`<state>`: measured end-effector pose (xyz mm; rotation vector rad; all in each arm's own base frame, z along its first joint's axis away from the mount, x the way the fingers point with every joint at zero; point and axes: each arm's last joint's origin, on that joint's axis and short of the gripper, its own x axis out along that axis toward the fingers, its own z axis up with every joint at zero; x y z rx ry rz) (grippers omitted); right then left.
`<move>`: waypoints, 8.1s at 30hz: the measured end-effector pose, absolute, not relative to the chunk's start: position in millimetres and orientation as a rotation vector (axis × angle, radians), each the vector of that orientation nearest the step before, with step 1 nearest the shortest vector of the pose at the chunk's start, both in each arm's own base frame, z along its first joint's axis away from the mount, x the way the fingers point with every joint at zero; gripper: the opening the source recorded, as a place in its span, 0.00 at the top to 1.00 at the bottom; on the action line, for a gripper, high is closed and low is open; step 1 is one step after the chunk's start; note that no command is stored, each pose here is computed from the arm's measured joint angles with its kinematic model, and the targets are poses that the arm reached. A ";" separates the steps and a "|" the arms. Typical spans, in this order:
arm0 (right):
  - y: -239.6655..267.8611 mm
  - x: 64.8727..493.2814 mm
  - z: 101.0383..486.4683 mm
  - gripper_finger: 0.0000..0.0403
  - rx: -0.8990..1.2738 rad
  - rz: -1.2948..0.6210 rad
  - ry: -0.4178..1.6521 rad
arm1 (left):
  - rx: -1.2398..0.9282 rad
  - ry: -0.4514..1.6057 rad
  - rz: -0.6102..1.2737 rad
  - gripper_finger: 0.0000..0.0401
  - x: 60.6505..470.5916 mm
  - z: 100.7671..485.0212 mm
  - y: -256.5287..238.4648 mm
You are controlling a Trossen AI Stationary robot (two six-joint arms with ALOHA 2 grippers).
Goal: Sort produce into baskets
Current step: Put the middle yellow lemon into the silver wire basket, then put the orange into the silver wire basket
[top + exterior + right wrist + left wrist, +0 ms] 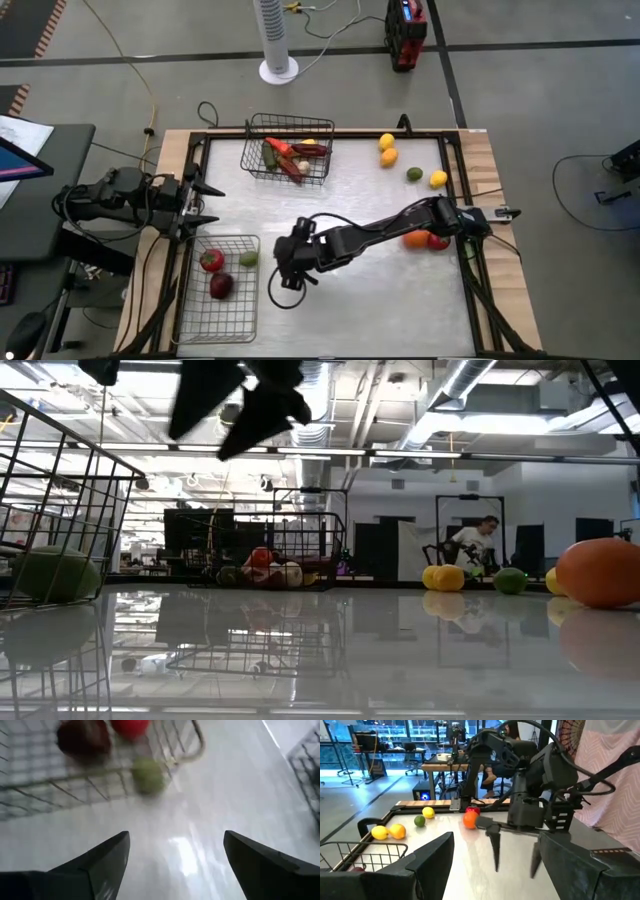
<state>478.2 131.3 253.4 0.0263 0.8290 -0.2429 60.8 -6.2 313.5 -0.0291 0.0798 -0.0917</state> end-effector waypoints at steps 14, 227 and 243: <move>111.6 447.6 228.7 0.18 -0.023 -0.490 1.147 | -0.033 0.081 -0.092 0.30 60.8 313.5 -6.2; 90.2 521.5 241.6 0.14 0.070 0.028 0.463 | -0.044 -0.084 -0.102 0.30 109.7 335.9 -13.1; 32.1 460.6 262.1 0.15 -0.099 -0.452 0.943 | -0.069 -0.014 -0.094 0.30 114.7 329.3 -13.5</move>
